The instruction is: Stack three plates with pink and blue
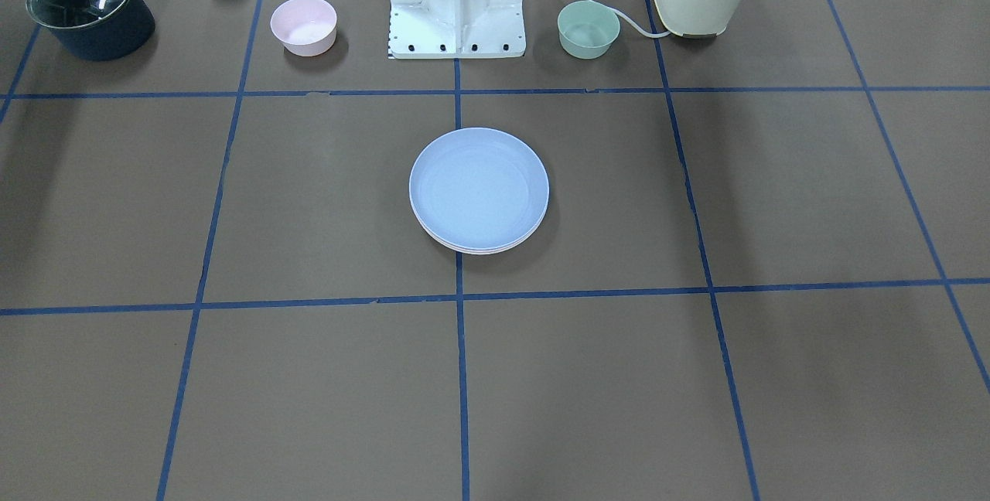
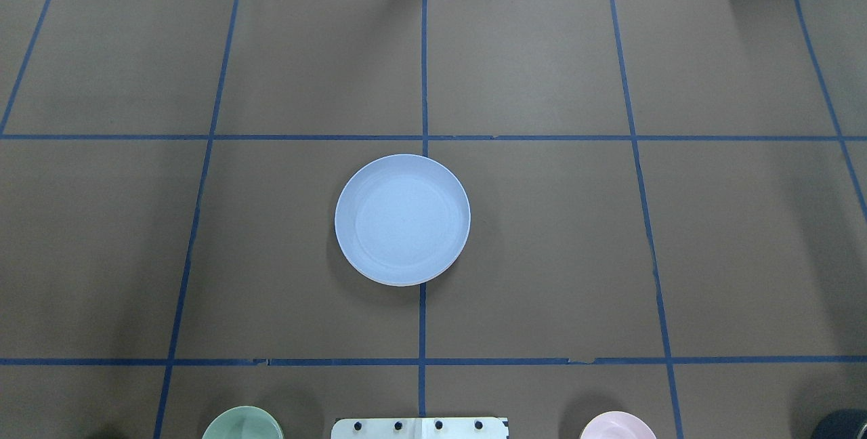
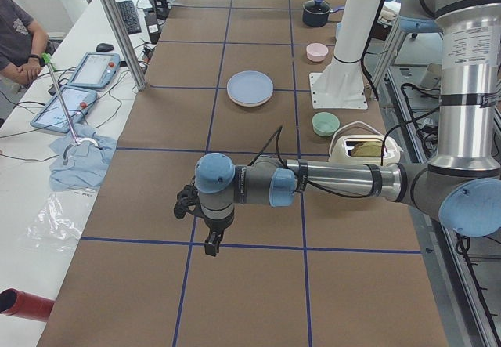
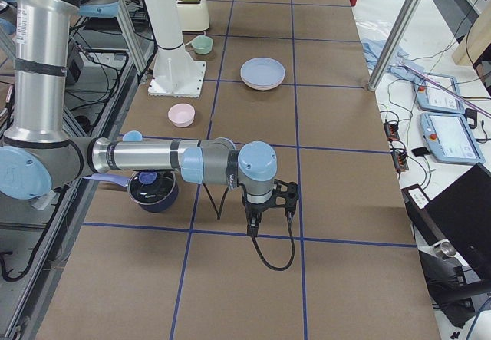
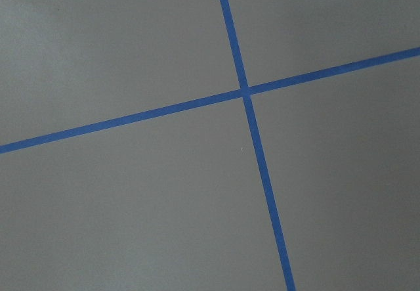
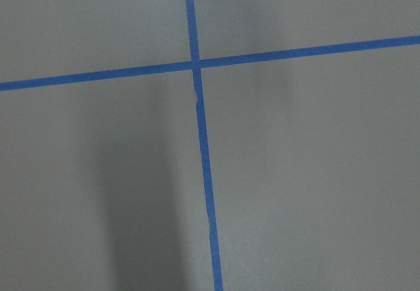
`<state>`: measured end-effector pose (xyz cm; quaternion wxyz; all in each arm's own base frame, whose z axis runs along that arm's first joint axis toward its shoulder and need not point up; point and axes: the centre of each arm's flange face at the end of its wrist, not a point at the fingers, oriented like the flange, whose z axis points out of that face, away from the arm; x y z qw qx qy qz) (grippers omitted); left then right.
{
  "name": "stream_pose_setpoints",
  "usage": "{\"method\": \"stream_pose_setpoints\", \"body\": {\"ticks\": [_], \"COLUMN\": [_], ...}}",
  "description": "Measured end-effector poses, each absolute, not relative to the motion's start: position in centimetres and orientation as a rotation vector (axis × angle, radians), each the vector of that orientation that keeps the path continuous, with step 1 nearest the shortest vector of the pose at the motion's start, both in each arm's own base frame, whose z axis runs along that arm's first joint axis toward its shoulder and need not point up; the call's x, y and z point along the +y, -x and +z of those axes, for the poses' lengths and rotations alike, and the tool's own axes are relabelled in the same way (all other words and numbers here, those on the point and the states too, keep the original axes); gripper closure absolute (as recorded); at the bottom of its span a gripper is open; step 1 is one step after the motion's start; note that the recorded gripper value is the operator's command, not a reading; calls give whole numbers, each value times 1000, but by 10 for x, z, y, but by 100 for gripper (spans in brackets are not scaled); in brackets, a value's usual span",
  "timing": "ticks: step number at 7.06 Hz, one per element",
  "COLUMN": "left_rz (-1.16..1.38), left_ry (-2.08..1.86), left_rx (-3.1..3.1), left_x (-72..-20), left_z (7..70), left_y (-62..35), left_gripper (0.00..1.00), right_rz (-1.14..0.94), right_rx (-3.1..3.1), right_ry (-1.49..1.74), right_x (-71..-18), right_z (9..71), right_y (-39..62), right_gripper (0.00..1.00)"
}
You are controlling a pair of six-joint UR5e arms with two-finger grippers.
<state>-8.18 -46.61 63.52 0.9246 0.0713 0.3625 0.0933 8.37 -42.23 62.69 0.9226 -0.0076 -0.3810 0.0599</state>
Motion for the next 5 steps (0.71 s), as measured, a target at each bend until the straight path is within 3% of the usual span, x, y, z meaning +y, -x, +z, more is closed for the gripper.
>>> {"method": "stream_pose_setpoints", "body": {"ticks": [5], "left_rz": [72], "left_ry": [-105], "left_rx": [809], "left_x": [-466], "left_z": [629], "left_y": [78], "left_gripper": [0], "right_rz": [123], "right_rx": [-785], "right_ry": [16], "right_x": [-422], "right_z": [627], "right_y": [-83], "right_gripper": [0]}}
